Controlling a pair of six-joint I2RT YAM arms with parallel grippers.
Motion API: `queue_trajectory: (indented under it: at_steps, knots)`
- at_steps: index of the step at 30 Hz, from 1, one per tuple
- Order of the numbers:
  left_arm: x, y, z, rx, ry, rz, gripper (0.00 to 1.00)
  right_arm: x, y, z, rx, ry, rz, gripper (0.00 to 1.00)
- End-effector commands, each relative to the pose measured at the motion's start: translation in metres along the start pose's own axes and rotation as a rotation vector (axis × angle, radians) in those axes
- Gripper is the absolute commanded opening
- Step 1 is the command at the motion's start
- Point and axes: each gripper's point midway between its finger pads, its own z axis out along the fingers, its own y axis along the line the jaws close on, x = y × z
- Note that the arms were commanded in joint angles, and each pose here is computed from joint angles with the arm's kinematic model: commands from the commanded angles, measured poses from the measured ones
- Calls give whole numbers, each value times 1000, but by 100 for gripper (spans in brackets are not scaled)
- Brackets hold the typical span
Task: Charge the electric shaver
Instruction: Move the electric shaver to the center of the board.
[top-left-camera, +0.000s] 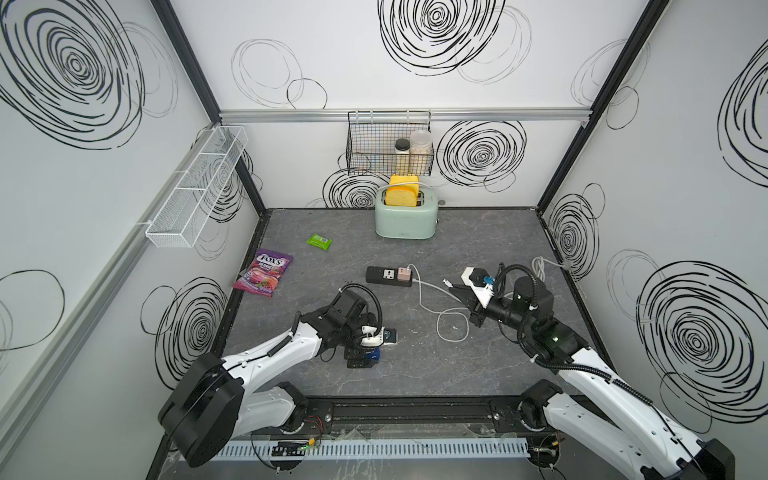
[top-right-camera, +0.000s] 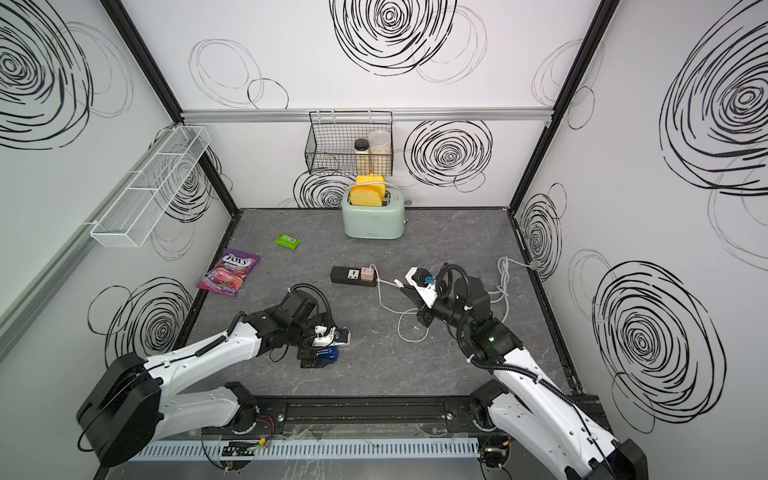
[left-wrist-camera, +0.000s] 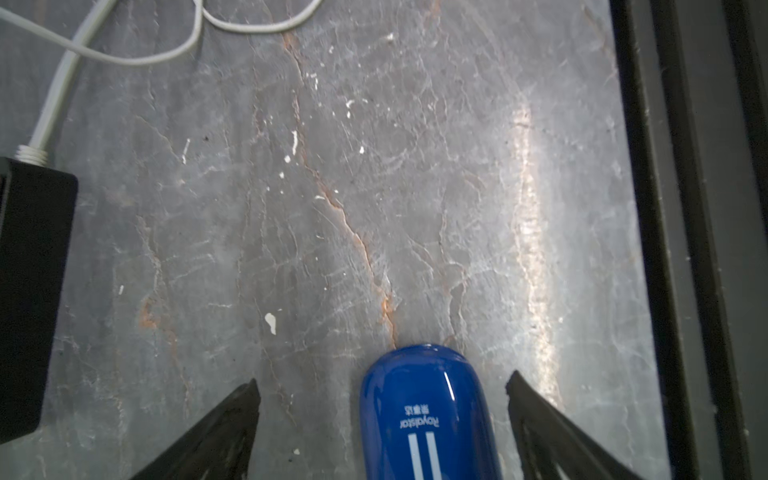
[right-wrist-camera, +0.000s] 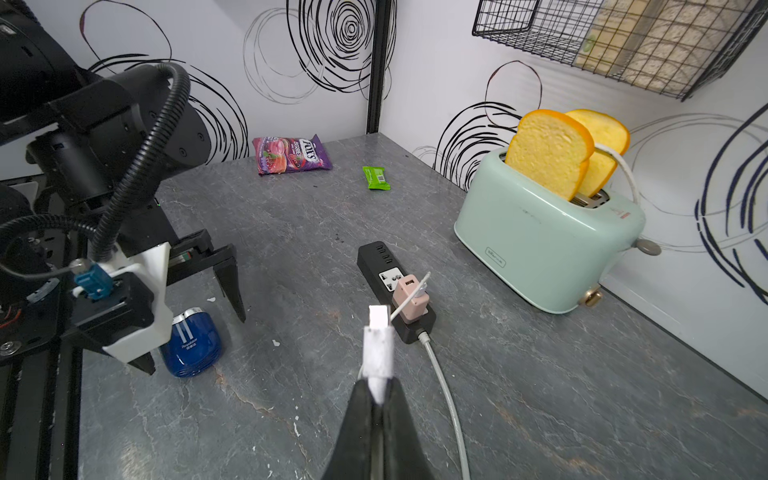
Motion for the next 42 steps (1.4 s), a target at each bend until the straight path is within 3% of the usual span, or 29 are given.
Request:
queue_trajectory:
  at_steps: [1, 16, 19, 23, 24, 25, 30, 37, 40, 42]
  knots:
    - [13, -8, 3, 24, 54, 34, 97, -16, 2, -6, -15, -32, -15, 0]
    - [43, -7, 26, 57, 222, -86, 98, -16, 1, -7, -21, -27, -33, 0]
    - [37, -9, 30, 105, 221, -118, 85, -15, 0, -8, -18, -29, -38, 0]
    - [35, -12, 38, 151, 244, -137, 38, -12, -1, -10, -7, -26, -38, 0]
    - [36, -12, 40, 158, 255, -135, 31, -11, -2, -10, -4, -24, -39, 0]
    - [38, -12, 41, 158, 271, -131, 30, -11, -2, -11, -3, -24, -41, 0]
    - [21, 3, 43, 108, 258, -147, 29, -10, -9, -14, 25, -19, -45, 0]
    - [-57, 21, 67, 59, 125, -281, 31, -5, -23, -16, 87, 0, -20, 0]
    - [-71, 22, 79, 51, 77, -336, 37, -4, -28, -18, 112, 11, -16, 0]
    - [-71, 24, 87, 35, 82, -360, 52, -5, -29, -20, 124, 11, -20, 0]
